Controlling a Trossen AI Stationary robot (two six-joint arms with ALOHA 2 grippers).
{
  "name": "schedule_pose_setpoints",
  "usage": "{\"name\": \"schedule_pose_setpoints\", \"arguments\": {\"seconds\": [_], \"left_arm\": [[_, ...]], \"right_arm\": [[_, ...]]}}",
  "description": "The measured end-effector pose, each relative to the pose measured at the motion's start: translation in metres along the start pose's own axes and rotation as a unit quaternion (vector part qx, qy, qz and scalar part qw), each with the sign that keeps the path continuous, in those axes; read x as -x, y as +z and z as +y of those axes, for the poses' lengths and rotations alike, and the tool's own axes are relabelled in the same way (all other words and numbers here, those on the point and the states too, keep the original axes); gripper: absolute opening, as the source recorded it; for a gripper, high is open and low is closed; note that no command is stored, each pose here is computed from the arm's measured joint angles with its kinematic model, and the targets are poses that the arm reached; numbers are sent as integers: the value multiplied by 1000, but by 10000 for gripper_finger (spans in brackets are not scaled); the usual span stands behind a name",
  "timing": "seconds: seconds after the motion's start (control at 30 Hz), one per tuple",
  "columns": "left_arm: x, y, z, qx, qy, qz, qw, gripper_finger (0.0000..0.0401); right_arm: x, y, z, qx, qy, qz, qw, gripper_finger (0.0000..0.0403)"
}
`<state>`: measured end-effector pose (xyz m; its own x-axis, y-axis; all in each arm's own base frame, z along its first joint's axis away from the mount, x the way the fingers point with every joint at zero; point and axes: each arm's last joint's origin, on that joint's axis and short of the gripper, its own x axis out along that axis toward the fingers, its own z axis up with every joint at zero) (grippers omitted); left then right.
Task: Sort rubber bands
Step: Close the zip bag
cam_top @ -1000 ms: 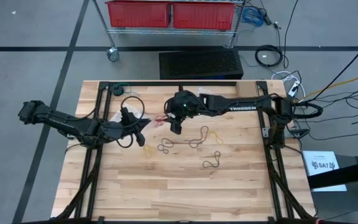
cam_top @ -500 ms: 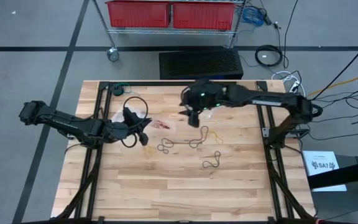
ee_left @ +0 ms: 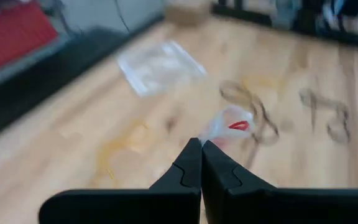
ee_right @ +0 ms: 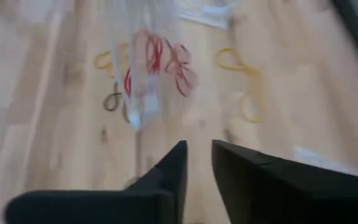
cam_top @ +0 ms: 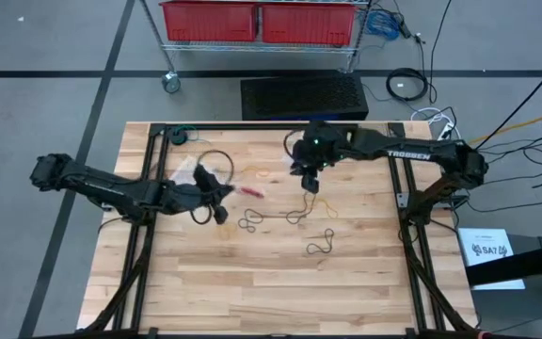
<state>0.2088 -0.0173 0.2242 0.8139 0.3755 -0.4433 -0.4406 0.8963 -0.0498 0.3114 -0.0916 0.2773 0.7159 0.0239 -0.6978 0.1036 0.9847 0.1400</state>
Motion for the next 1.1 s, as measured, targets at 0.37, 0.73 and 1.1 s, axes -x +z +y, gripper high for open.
{"name": "schedule_pose_setpoints", "arguments": {"seconds": [0.37,0.73,1.1], "left_arm": [[-31,-25,-19,-8,-109,106,988,30],[-28,-20,-21,-7,-143,91,985,128],[-18,-7,-21,4,-167,60,984,186]], "right_arm": [[-40,-47,12,-186,71,-45,979,24],[-54,-56,45,-195,121,-34,973,188],[-89,-77,72,-43,35,-5,998,248]]}}
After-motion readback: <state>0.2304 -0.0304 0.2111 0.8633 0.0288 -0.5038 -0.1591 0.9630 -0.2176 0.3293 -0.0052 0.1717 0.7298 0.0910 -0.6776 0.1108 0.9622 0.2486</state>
